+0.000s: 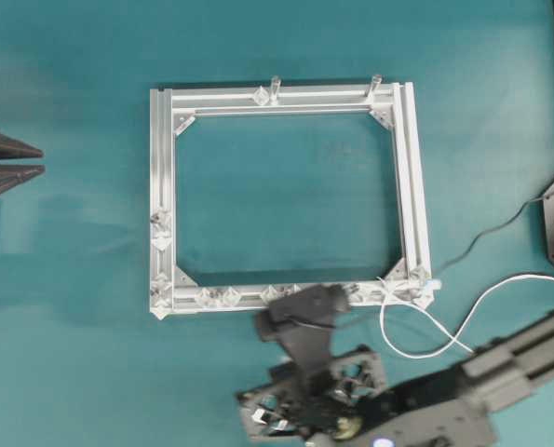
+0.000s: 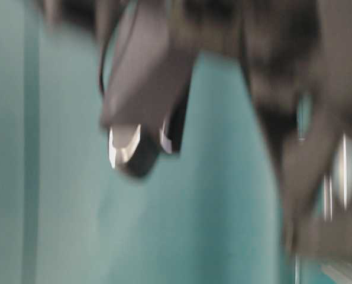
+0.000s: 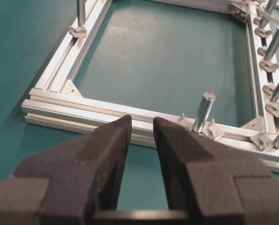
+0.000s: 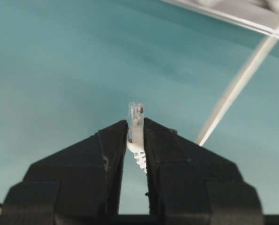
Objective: Move the cable alternately left and right between 8 closely spaced pins so it hooks onto each one.
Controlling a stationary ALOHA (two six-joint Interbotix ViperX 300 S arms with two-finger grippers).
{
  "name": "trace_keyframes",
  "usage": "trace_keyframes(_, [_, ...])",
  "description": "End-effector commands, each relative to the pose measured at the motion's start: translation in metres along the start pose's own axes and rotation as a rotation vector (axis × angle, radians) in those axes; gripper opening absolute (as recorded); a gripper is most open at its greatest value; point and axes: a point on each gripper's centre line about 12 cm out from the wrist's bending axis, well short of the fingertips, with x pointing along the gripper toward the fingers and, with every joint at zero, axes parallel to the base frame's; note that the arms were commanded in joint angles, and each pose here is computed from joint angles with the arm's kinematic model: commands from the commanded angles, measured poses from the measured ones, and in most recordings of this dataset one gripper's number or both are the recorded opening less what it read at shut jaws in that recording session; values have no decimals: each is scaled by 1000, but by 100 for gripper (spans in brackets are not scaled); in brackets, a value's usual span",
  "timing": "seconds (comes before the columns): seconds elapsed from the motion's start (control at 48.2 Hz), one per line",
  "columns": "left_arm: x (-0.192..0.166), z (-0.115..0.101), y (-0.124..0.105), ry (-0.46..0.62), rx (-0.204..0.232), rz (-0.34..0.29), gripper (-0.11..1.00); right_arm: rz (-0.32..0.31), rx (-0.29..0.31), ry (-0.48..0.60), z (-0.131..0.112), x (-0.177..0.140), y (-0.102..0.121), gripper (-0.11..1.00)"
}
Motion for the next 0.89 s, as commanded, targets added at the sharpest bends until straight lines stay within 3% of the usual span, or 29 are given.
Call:
trace_keyframes(0.0, [-1,10,-1,-23,0,-3,32,48,36,-9,10,-13,23,14])
trace_keyframes(0.228, [-1,11,-1,-24,-1,-1,32,45,76,-33,22,-8,45,14])
trace_keyframes(0.622, [-1,11,-1,-24,1,-3,32,-9,99,-65,40,-1,43,14])
trace_keyframes(0.87, [-1,11,-1,-24,-1,-3,32,-39,65,-82,60,10,43,14])
